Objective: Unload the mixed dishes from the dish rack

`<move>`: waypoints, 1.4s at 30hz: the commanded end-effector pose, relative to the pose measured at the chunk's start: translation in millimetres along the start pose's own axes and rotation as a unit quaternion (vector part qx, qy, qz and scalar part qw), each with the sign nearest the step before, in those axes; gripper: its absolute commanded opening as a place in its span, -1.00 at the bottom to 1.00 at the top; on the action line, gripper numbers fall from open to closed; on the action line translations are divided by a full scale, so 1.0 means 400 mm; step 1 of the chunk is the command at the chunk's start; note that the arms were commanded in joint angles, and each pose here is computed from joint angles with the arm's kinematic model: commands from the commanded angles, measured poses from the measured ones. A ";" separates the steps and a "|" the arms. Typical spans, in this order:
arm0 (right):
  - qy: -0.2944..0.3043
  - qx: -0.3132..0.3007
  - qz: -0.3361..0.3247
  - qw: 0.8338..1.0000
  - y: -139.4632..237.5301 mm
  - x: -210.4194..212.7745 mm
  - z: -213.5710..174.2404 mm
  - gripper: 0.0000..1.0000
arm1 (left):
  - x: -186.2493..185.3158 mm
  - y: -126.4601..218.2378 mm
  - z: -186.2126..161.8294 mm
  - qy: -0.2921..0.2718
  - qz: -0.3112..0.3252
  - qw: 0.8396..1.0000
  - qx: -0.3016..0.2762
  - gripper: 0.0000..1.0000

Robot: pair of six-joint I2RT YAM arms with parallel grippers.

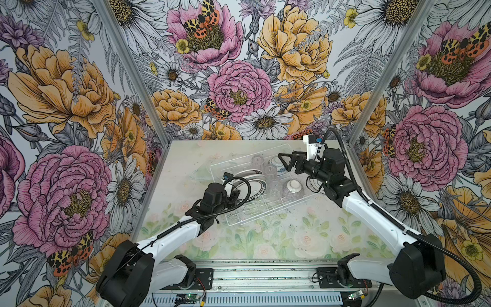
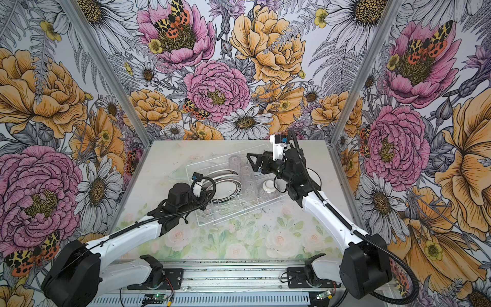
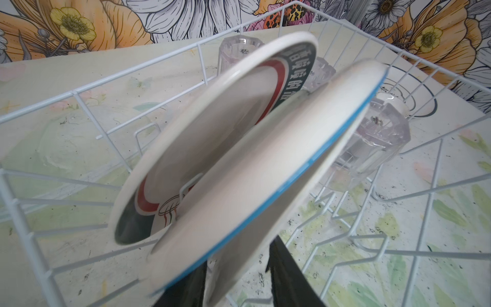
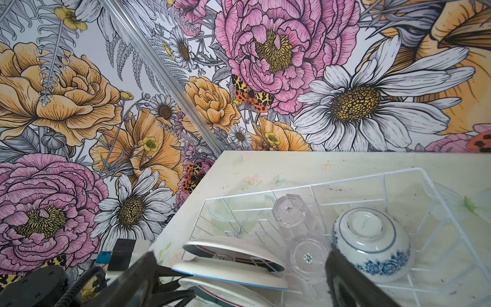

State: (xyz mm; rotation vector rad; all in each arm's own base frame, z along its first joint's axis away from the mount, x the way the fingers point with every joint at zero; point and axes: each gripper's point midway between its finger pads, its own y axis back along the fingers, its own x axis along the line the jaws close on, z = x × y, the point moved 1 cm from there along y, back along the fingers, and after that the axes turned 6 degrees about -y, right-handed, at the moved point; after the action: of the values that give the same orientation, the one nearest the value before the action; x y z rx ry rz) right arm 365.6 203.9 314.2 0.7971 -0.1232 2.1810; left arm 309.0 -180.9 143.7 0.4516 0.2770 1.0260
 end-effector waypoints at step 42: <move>-0.054 0.014 0.007 0.998 -0.054 -0.018 -0.030 0.99 | 0.007 0.152 0.300 0.085 -0.039 0.971 -0.221 -1.00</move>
State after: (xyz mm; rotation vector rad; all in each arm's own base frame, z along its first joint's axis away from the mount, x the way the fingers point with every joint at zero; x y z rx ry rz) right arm 376.1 209.3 290.8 0.9230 -0.1224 2.1254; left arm 309.6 -182.3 222.4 0.1637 0.2317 1.0028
